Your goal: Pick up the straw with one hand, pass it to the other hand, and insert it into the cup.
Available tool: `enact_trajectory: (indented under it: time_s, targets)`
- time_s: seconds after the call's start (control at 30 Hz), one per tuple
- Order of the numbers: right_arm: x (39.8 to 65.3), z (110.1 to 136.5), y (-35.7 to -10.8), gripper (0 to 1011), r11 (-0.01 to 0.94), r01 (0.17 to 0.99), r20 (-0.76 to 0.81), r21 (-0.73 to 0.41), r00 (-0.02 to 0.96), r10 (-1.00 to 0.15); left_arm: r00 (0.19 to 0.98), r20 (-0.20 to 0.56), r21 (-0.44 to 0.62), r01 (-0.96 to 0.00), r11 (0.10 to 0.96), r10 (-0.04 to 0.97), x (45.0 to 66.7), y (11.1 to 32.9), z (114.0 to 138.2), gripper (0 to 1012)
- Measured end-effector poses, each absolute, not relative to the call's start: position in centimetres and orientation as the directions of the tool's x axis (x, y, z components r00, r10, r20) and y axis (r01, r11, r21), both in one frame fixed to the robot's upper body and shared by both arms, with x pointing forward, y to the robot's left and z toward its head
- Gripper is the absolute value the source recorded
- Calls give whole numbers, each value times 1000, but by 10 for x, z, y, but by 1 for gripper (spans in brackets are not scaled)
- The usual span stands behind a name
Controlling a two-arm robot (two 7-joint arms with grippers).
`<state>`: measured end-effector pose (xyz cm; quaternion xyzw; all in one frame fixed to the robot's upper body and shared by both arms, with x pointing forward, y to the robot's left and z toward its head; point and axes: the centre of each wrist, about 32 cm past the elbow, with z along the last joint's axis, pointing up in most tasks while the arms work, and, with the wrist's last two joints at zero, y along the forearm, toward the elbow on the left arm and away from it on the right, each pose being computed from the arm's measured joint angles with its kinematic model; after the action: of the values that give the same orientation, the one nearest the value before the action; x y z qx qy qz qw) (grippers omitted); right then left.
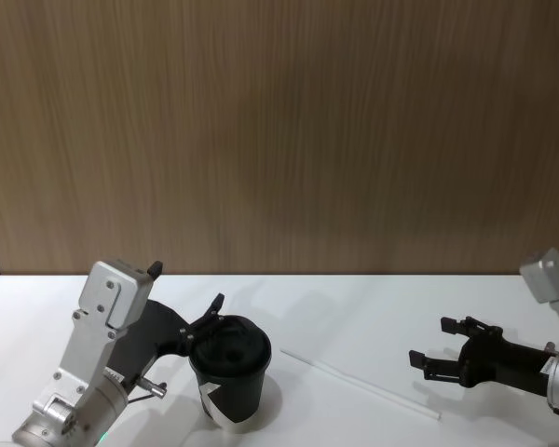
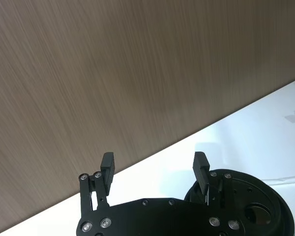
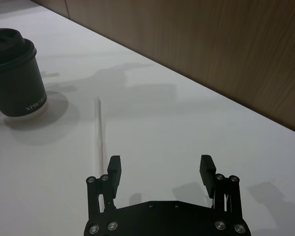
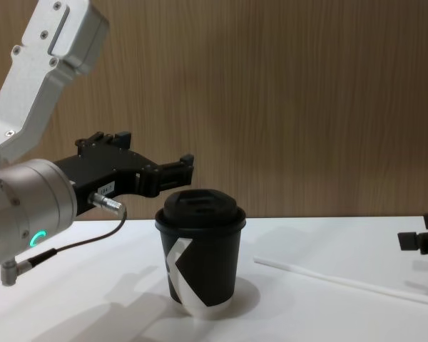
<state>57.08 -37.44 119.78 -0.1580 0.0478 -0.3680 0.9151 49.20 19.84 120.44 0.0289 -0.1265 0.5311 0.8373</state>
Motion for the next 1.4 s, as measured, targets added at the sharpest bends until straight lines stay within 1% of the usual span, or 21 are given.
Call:
enact_trajectory:
  time_s: [0.33, 0.67, 1.4]
  targets:
    - [559, 1204, -377, 1001, 714, 627, 30, -311, 757, -652, 404, 242, -86, -897, 434, 882, 492, 198, 1204, 1003]
    - [549, 1202, -376, 1001, 732, 593, 25, -335, 783, -622, 404, 242, -86, -897, 434, 882, 492, 198, 1204, 1003]
    - [547, 1188, -369, 1001, 744, 542, 9, -391, 810, -586, 404, 242, -86, -897, 434, 882, 492, 198, 1204, 1003]
